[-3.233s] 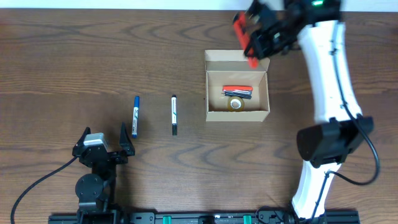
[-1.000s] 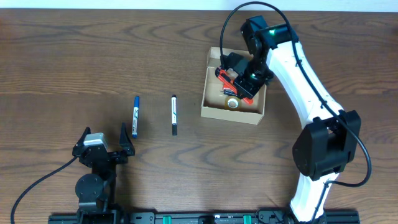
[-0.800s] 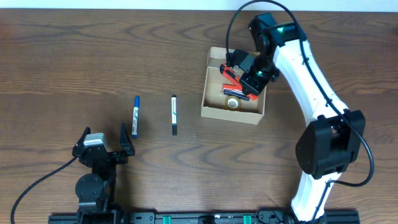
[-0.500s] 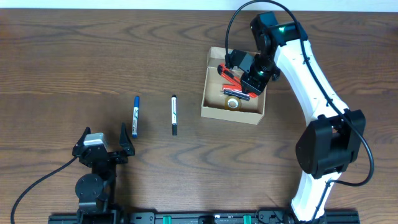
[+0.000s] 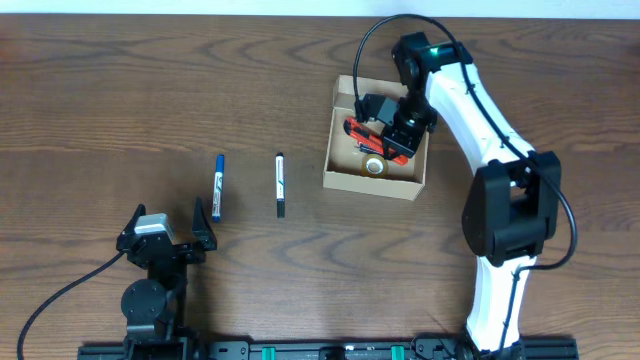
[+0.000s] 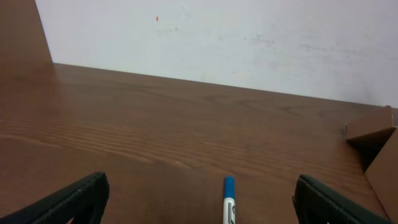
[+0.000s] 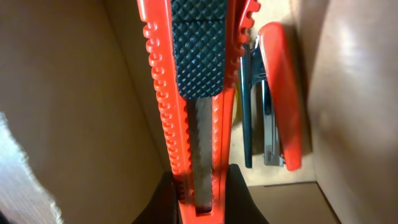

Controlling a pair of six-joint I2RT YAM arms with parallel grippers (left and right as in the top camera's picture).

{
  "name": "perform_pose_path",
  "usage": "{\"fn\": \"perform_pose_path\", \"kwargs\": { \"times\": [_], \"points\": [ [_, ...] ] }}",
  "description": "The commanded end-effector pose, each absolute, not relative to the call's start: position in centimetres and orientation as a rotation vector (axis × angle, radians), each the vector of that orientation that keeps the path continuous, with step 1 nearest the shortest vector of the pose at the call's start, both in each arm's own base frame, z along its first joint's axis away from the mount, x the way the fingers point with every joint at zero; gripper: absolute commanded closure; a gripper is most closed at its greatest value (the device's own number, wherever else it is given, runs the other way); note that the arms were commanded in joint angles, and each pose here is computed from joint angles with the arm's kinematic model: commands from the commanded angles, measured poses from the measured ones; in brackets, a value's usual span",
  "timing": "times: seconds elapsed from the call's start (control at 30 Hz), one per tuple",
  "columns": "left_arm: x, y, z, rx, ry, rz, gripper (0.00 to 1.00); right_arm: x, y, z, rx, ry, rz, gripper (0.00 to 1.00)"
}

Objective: Pack container
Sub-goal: 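Lower the box cutter into the box beside the stapler, then open the right gripper and lift it out of the box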

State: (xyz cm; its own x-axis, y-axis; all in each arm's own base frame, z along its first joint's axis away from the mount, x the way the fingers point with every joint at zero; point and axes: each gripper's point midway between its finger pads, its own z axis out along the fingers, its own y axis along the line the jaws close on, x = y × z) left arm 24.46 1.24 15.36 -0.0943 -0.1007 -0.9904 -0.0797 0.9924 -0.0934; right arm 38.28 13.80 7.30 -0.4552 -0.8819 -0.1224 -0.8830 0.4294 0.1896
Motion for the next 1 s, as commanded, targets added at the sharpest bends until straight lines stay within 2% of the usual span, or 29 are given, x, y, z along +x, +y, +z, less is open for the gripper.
{"fn": "perform_pose_path", "kwargs": {
  "times": [0.0,0.53,0.63,0.73,0.8,0.97],
  "points": [
    [24.3,1.6,13.6,-0.162,1.722,-0.008,0.05,37.9,14.1,6.3,-1.67,2.651,0.4,0.99],
    [24.3,1.6,13.6,-0.162,1.722,-0.008,0.05,37.2,13.9,4.8,-1.629,2.706,0.42,0.98],
    [24.3,1.6,13.6,-0.162,1.722,-0.008,0.05,37.3,13.9,4.8,-1.625,2.708,0.418,0.89],
    [24.3,1.6,13.6,-0.162,1.722,-0.008,0.05,37.6,14.0,4.7,-1.581,2.727,0.403,0.7],
    [24.3,1.6,13.6,-0.162,1.722,-0.007,0.05,37.6,14.0,4.7,-1.576,2.729,0.402,0.66],
    [24.3,1.6,13.6,-0.162,1.722,-0.008,0.05,37.7,13.8,4.6,-1.57,2.739,0.386,0.46]
  ]
}}
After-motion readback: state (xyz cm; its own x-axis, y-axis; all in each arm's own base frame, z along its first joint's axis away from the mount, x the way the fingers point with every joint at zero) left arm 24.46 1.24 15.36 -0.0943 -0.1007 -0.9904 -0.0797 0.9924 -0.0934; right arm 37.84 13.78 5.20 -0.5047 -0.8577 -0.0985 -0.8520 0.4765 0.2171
